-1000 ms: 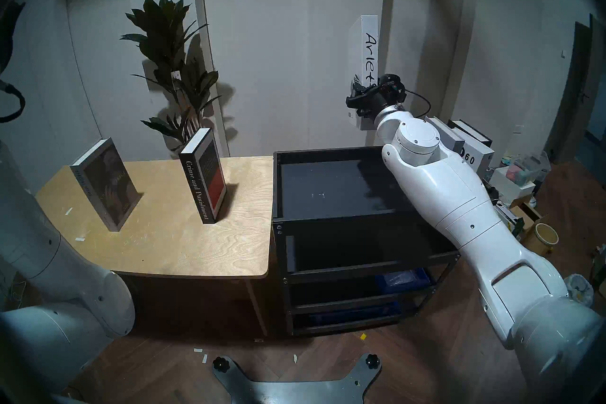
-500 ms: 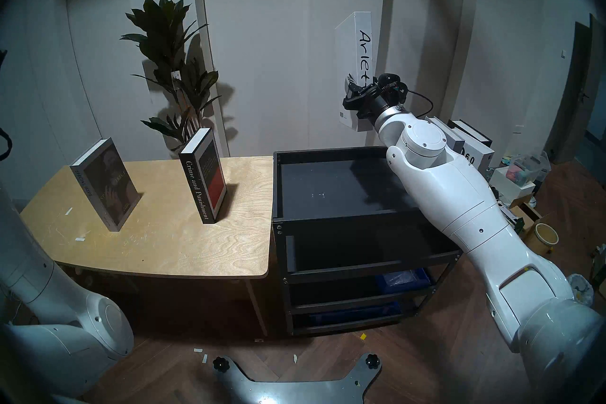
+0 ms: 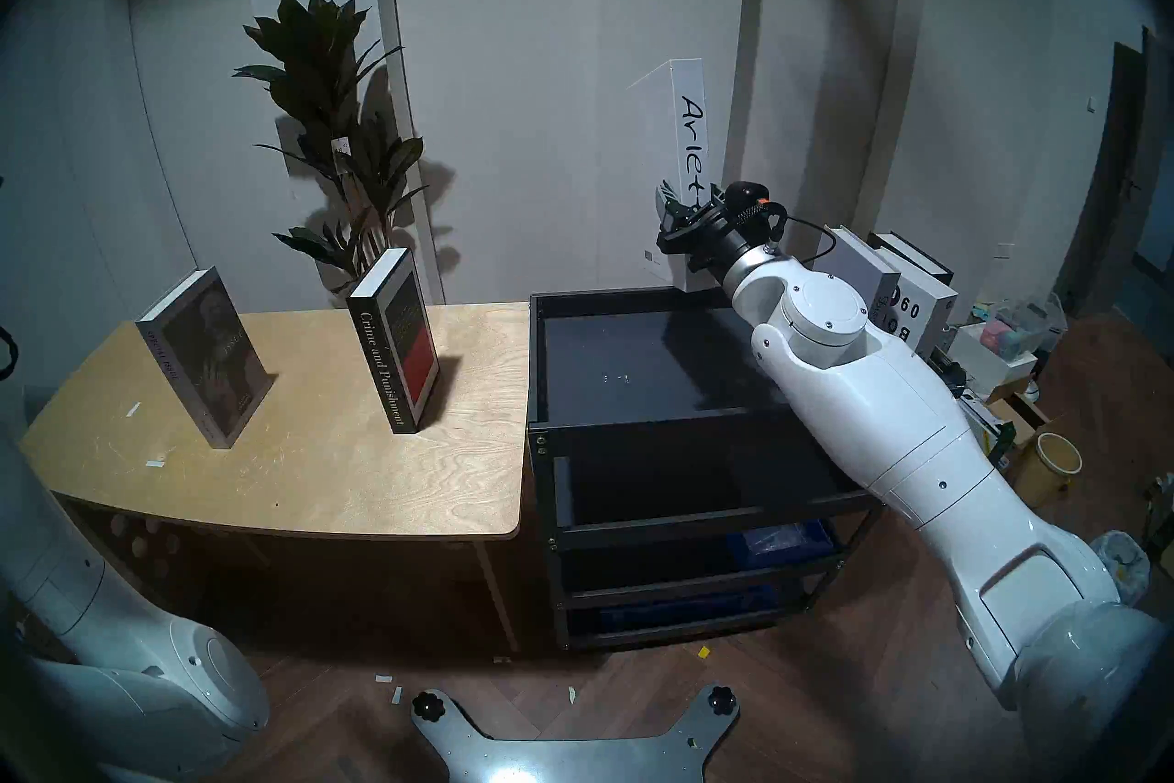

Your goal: Move the books from the display table onto the shelf, standing them upright with spines facing out and tallest at one end

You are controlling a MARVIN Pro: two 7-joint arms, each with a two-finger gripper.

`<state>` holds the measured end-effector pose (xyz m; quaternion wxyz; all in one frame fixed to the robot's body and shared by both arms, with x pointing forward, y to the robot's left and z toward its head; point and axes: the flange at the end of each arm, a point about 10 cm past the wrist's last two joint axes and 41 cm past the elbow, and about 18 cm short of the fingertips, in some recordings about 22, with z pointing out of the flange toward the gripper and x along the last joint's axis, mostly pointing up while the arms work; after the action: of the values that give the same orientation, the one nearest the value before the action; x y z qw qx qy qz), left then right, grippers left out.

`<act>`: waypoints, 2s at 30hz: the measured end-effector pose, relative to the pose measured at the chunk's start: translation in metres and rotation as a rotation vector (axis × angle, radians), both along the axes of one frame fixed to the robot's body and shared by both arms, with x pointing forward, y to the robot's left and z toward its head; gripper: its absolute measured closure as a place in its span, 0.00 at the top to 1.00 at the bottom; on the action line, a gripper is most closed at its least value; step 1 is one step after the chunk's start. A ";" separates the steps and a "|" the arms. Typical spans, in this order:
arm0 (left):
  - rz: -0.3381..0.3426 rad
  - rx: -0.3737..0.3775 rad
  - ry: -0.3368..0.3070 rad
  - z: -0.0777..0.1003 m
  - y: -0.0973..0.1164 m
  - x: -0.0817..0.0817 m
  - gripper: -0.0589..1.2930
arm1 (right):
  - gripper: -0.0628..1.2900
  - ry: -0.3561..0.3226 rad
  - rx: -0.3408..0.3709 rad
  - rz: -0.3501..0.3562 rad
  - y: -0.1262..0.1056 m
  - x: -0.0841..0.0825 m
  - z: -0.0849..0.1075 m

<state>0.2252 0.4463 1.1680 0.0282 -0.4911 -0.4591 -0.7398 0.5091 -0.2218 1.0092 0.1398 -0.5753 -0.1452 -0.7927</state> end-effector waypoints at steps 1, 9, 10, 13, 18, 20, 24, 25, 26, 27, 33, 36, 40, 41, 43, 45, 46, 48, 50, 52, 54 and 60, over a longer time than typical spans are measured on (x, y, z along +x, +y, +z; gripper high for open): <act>0.000 -0.003 0.004 -0.002 0.001 -0.001 0.96 | 0.55 0.001 0.000 0.002 0.000 -0.001 -0.001; -0.018 -0.028 0.050 -0.024 0.013 -0.007 0.96 | 0.55 -0.006 -0.004 0.013 -0.006 -0.009 -0.014; -0.021 -0.031 0.055 -0.027 0.014 -0.008 0.96 | 0.55 -0.008 -0.004 0.012 -0.007 -0.010 -0.015; -0.036 -0.041 0.070 -0.036 0.018 -0.010 0.96 | 0.55 -0.018 -0.006 0.008 -0.012 -0.012 -0.017; -0.057 -0.052 0.087 -0.048 0.024 -0.014 0.96 | 0.55 -0.027 -0.014 -0.007 -0.022 -0.014 -0.023; -0.067 -0.056 0.092 -0.052 0.026 -0.016 0.96 | 0.55 -0.026 -0.019 -0.016 -0.027 -0.014 -0.027; -0.092 -0.066 0.101 -0.062 0.031 -0.019 0.96 | 0.55 -0.013 -0.034 -0.040 -0.040 -0.015 -0.040; -0.097 -0.067 0.102 -0.063 0.031 -0.019 0.96 | 0.55 -0.010 -0.037 -0.046 -0.042 -0.015 -0.043; -0.102 -0.069 0.101 -0.065 0.032 -0.020 0.96 | 0.55 -0.006 -0.040 -0.052 -0.045 -0.014 -0.046; -0.108 -0.071 0.100 -0.067 0.033 -0.021 0.96 | 0.55 0.000 -0.044 -0.060 -0.049 -0.014 -0.050; -0.145 -0.076 0.091 -0.076 0.038 -0.025 0.96 | 0.55 0.033 -0.065 -0.108 -0.070 -0.013 -0.073; -0.163 -0.075 0.084 -0.080 0.040 -0.027 0.96 | 0.55 0.047 -0.074 -0.133 -0.081 -0.012 -0.082; -0.192 -0.069 0.072 -0.083 0.043 -0.030 0.96 | 0.55 0.059 -0.084 -0.159 -0.092 -0.011 -0.093; -0.198 -0.067 0.069 -0.084 0.043 -0.030 0.96 | 0.55 0.060 -0.086 -0.163 -0.094 -0.010 -0.094; -0.212 -0.063 0.061 -0.085 0.044 -0.032 0.96 | 0.55 0.062 -0.089 -0.171 -0.097 -0.010 -0.098; -0.227 -0.058 0.053 -0.086 0.045 -0.033 0.96 | 0.55 0.063 -0.092 -0.178 -0.100 -0.010 -0.101; -0.233 -0.056 0.049 -0.086 0.046 -0.034 0.96 | 0.55 0.064 -0.093 -0.180 -0.102 -0.010 -0.103; -0.250 -0.051 0.038 -0.087 0.047 -0.036 0.96 | 0.55 0.068 -0.097 -0.186 -0.105 -0.011 -0.107; -0.262 -0.046 0.030 -0.088 0.048 -0.038 0.96 | 0.55 0.073 -0.099 -0.191 -0.108 -0.011 -0.112; -0.275 -0.042 0.021 -0.089 0.049 -0.039 0.96 | 0.55 0.080 -0.100 -0.195 -0.110 -0.012 -0.117; -0.291 -0.036 0.009 -0.090 0.049 -0.041 0.96 | 0.55 0.092 -0.102 -0.196 -0.112 -0.013 -0.125; -0.337 -0.017 -0.026 -0.091 0.051 -0.045 0.96 | 0.55 0.094 -0.084 -0.190 -0.113 -0.016 -0.136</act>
<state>0.1803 0.4971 1.0766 -0.1066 -0.5517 -0.3768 -0.7364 0.4928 -0.3344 0.8730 0.0466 -0.6285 -0.1165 -0.7676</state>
